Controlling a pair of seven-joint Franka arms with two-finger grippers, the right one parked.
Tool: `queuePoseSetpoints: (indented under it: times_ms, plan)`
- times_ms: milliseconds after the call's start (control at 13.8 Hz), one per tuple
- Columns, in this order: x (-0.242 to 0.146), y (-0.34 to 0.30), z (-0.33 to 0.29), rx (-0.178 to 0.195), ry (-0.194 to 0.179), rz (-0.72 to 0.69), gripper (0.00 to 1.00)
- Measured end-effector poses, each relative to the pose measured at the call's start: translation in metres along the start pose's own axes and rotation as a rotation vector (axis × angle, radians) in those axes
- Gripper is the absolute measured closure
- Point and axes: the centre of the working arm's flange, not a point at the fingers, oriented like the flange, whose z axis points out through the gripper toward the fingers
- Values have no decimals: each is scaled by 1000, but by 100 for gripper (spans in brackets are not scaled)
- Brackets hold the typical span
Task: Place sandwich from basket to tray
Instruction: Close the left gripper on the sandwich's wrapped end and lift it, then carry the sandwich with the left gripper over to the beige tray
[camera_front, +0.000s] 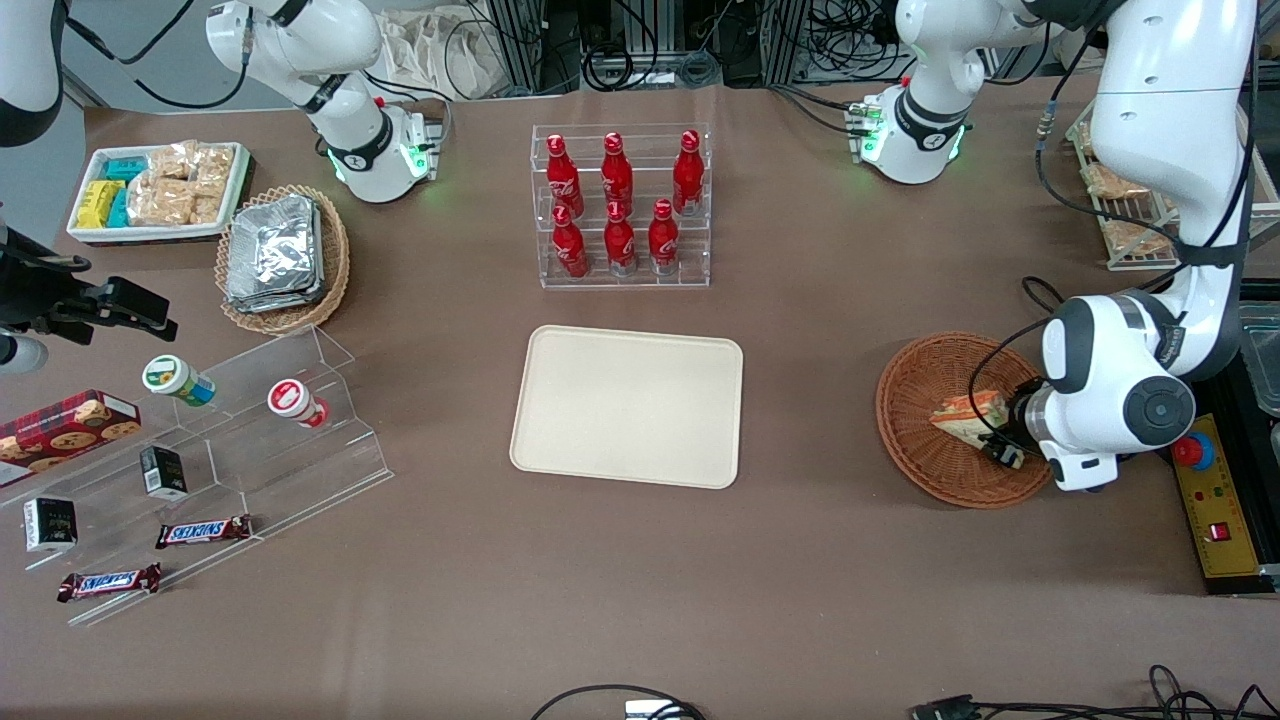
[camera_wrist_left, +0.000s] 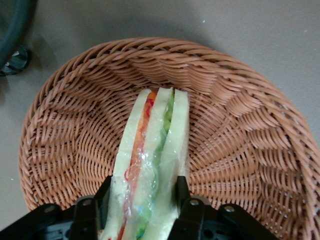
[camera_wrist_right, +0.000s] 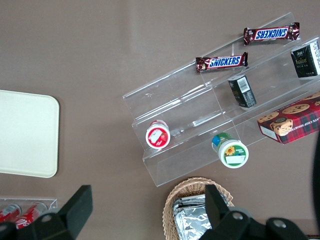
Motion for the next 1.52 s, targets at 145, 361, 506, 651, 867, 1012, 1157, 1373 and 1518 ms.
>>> queuePoseSetpoints:
  times_ms: [145, 361, 506, 651, 867, 1012, 1157, 1373, 1518]
  plan:
    - [-3, 3, -2, -3, 2, -9, 44]
    - [-4, 8, -9, -17, 9, -7, 63]
    - [-9, 15, -21, -34, 17, 5, 76]
    - [-25, 28, -49, -32, 15, 38, 78]
    - [-59, 50, -124, -17, 10, 108, 78]
    - [-93, 67, -172, -52, 25, 252, 85]
    - [-136, 83, -194, -78, 30, 451, 85]
    - [-215, 105, -203, -113, 12, 690, 85]
    - [-273, 123, -184, -106, -16, 861, 85]
